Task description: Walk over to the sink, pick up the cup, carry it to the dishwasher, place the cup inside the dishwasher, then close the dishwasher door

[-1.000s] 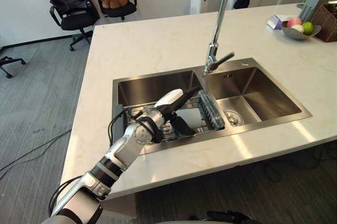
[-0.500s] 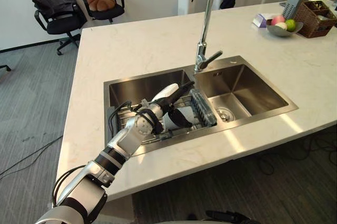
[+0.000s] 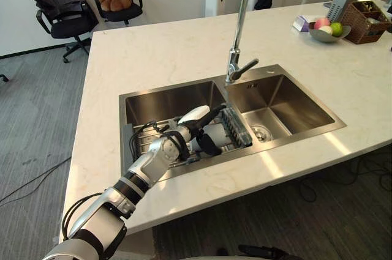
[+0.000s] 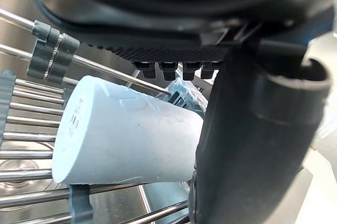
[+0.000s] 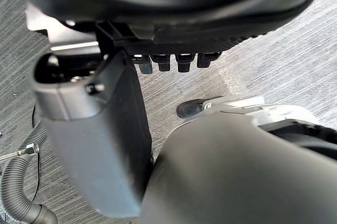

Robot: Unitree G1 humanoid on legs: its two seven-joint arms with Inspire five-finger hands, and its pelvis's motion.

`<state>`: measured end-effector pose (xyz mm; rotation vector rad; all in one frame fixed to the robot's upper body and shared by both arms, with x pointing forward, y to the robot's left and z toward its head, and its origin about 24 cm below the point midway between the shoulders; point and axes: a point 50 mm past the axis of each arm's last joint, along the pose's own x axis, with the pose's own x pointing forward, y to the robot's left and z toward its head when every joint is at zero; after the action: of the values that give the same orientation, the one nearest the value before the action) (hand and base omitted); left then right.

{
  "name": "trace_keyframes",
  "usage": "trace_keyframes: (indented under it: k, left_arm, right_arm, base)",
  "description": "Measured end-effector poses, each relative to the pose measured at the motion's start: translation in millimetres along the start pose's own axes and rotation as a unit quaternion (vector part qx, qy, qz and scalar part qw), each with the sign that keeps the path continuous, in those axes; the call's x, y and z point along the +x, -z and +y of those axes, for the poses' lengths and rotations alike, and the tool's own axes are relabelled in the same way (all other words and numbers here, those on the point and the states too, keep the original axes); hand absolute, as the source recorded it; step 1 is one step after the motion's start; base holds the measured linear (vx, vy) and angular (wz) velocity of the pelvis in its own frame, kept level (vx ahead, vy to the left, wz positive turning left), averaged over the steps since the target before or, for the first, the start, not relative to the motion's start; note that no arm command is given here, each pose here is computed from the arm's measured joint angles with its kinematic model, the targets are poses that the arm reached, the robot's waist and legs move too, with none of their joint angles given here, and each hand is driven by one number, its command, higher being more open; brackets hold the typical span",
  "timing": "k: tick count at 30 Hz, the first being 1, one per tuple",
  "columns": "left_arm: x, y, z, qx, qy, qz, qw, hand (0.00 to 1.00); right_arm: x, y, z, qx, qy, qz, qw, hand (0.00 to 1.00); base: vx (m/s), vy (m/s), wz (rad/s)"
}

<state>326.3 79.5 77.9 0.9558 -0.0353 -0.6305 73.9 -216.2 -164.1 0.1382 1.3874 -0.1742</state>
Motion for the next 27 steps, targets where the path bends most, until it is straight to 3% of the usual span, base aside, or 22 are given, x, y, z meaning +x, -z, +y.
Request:
trace_keyframes:
  k: [27]
  left_arm:
    - [16.6, 7.1, 11.7, -0.004, 0.104, 0.096, 0.990, 1.00]
  right_arm:
    - [-0.3, -8.9, 8.8, -0.020, -0.039, 0.030, 0.999, 1.00]
  base:
    - [-0.01, -0.002, 0.00]
